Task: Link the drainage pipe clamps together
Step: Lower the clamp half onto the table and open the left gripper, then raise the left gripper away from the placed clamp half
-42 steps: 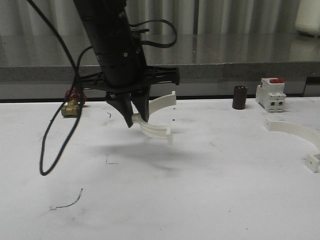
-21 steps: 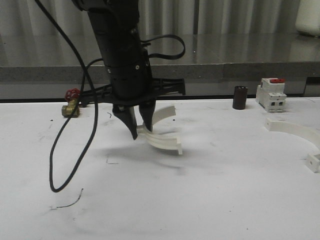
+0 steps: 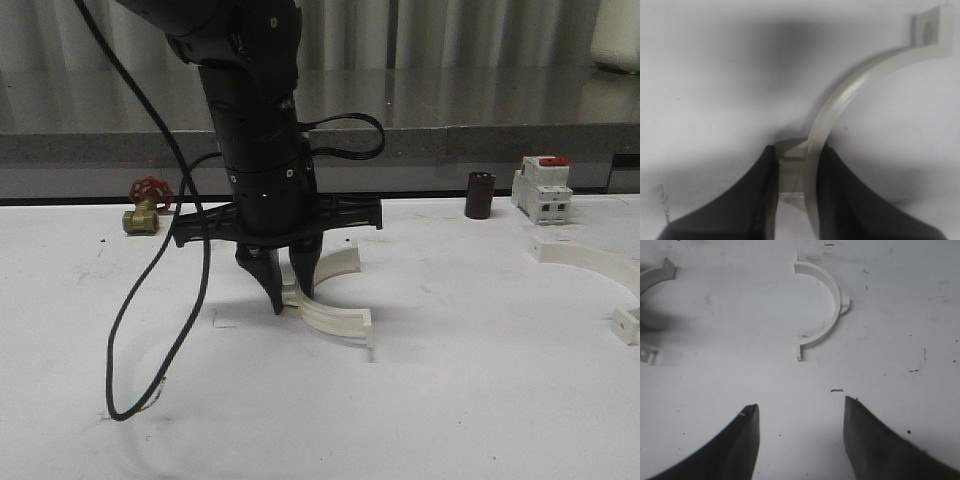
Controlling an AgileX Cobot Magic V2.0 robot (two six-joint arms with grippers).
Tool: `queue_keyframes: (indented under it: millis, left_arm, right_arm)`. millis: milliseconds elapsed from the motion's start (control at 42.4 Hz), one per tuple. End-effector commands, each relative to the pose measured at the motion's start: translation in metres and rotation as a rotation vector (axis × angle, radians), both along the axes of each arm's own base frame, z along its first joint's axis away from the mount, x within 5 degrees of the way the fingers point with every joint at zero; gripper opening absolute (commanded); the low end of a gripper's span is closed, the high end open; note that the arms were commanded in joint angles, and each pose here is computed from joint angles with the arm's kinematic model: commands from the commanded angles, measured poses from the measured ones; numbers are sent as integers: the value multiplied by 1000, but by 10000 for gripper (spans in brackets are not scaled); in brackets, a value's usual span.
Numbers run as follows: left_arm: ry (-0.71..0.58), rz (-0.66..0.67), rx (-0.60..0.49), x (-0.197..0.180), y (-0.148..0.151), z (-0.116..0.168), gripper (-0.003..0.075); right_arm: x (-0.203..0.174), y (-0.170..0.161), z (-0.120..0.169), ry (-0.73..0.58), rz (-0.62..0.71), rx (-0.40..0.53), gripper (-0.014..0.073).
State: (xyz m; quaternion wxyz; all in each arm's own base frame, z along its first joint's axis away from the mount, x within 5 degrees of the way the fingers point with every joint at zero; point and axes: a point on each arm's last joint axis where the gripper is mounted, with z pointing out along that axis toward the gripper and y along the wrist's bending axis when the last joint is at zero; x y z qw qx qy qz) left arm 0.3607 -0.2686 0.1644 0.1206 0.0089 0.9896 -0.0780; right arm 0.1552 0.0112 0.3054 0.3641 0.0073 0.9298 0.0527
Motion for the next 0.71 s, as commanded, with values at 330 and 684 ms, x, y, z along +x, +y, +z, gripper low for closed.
queue_keyframes:
  millis: [330,684]
  left_arm:
    - [-95,8,-82,2,-5,36,307]
    - [-138,-161,-37,0,-3,78,368]
  right_arm:
    - [4,-1,13,-79,-8,2,417]
    - [4,-1,13,-79,-8,2,417]
